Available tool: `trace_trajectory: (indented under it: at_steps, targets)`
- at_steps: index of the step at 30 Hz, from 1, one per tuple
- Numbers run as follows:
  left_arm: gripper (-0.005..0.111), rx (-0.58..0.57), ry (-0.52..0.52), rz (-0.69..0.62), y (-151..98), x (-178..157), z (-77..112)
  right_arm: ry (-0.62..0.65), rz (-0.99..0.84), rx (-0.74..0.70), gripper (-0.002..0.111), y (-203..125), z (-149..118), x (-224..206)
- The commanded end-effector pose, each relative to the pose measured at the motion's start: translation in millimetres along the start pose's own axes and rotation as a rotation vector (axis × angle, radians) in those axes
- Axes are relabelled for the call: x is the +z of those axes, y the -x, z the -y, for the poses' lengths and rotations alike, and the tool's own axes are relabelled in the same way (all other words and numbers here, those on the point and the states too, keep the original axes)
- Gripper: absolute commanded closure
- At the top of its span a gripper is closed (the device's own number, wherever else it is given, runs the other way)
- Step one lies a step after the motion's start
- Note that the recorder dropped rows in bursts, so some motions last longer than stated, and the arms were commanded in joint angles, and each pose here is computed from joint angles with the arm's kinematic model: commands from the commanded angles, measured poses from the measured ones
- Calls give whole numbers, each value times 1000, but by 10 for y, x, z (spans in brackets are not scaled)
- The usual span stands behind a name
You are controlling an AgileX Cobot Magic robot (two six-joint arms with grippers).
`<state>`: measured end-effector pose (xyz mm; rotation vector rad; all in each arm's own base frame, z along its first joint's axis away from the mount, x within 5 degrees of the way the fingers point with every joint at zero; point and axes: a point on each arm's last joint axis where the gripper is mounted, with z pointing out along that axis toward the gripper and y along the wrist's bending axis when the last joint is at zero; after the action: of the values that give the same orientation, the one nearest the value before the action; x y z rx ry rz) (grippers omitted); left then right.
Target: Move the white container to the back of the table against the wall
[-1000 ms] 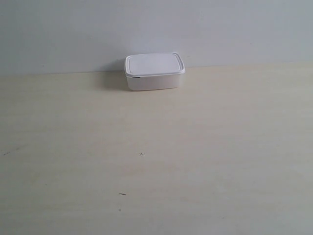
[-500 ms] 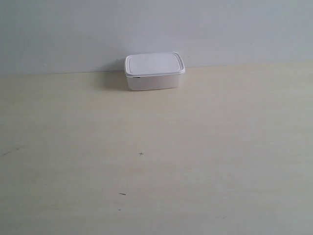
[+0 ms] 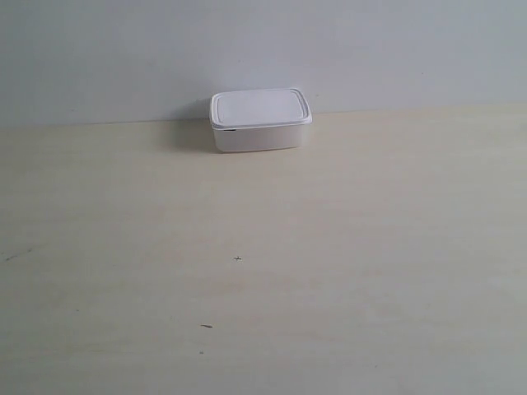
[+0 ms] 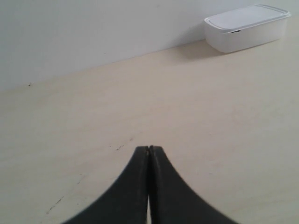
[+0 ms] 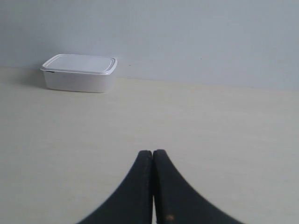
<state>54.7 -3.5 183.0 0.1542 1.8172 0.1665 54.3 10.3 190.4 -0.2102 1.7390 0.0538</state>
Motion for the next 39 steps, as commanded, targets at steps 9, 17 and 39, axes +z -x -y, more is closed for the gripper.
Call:
trace_trajectory:
  at_steps: [9,17,39]
  targets:
    - [107,271,95,-45,-32,-9,-88,-39,-4,-123,108,-16,33,0]
    - [107,275,92,-52,-38,-9,-87,-39,-4,-123,108,-16,33,0]
    - [107,-43,76,-34,-35,-7,-66,-36,-13,-27,108,-25,31,0]
